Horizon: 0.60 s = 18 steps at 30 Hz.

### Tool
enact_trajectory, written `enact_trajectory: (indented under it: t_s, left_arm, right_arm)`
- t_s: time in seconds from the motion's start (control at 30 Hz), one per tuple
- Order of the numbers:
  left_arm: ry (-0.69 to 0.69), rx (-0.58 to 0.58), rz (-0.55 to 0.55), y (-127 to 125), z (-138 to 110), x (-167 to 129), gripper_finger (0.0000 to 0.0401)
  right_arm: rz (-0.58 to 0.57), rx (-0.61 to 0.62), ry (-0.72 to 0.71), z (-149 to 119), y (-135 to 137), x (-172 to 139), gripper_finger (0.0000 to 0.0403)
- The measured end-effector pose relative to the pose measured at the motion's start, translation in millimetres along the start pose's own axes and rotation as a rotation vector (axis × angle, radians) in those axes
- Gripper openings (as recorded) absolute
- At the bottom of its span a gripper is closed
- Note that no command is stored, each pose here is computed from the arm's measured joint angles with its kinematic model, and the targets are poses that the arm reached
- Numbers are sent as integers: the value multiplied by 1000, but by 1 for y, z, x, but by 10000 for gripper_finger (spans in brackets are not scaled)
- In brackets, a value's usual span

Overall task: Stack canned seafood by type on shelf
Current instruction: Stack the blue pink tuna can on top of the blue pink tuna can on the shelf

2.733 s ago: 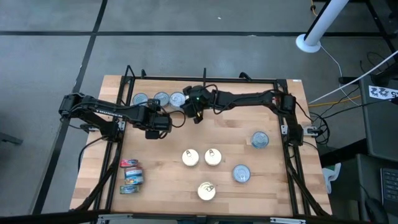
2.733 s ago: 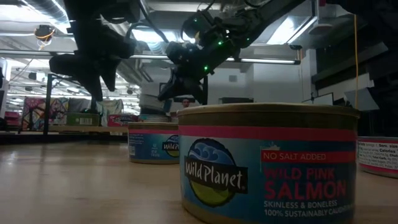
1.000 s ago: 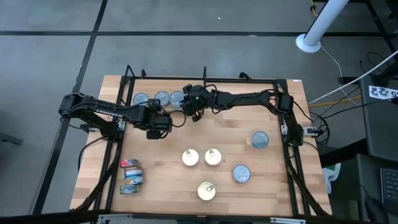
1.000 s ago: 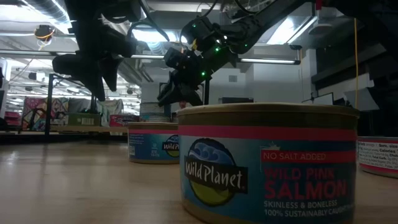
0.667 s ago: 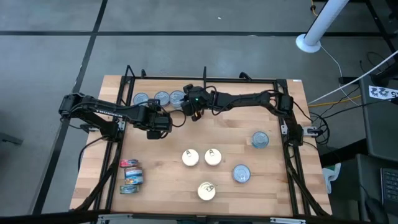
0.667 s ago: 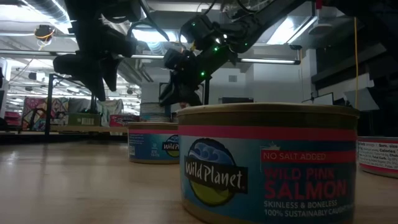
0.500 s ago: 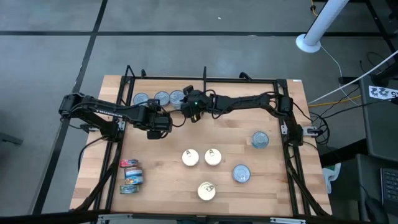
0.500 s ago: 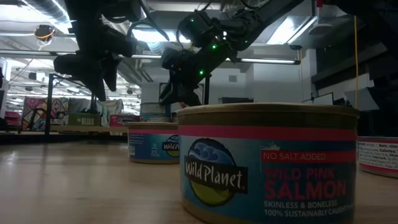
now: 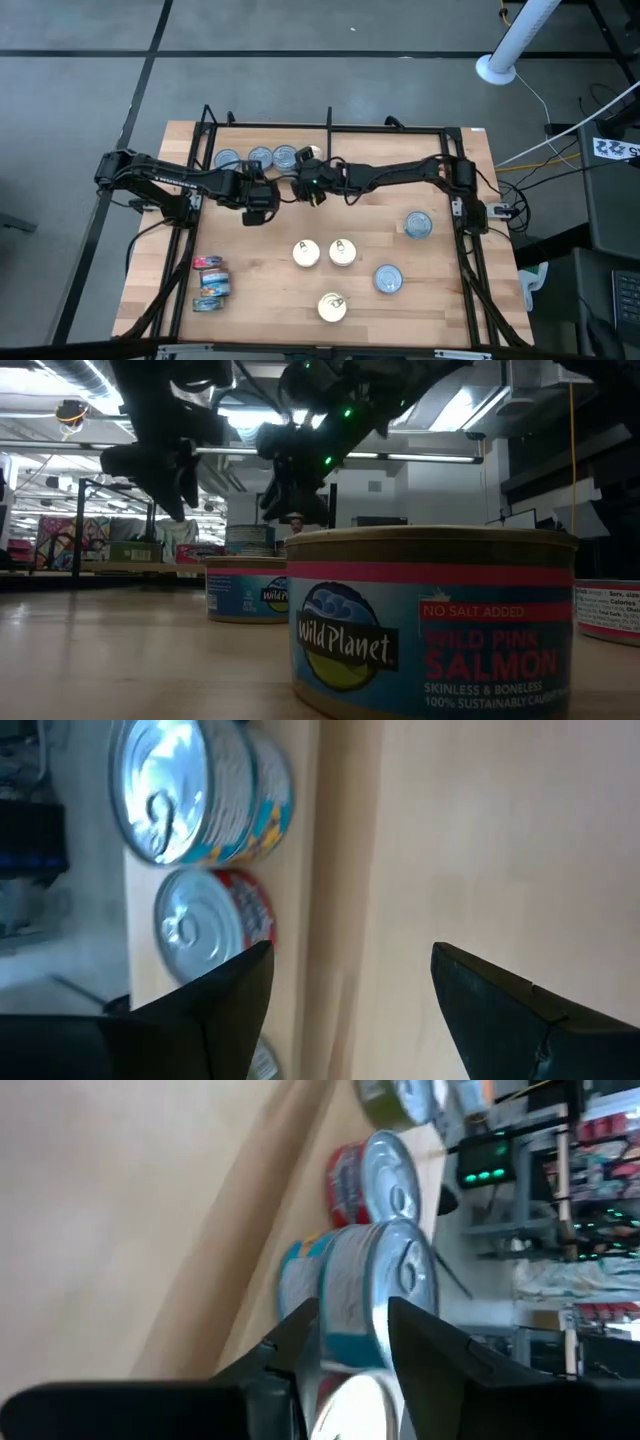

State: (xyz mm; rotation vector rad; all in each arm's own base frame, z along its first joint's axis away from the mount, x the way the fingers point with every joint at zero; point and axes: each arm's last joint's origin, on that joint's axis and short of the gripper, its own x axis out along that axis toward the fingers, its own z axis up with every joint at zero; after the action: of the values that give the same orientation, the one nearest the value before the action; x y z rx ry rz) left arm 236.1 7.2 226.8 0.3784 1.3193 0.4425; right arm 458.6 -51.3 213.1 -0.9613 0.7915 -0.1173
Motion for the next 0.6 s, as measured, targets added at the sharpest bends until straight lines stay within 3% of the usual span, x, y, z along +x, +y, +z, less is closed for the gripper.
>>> enact_trajectory:
  t_s: [0.3,0.6]
  left_arm:
    - [-133,-69,-167,-5,14,-2,269]
    - [-445,-28,-383,-26,40,-22,269]
  right_arm:
    - [213,87,154,-3,5,-52,120]
    - [403,219,368,-25,3,-98,120]
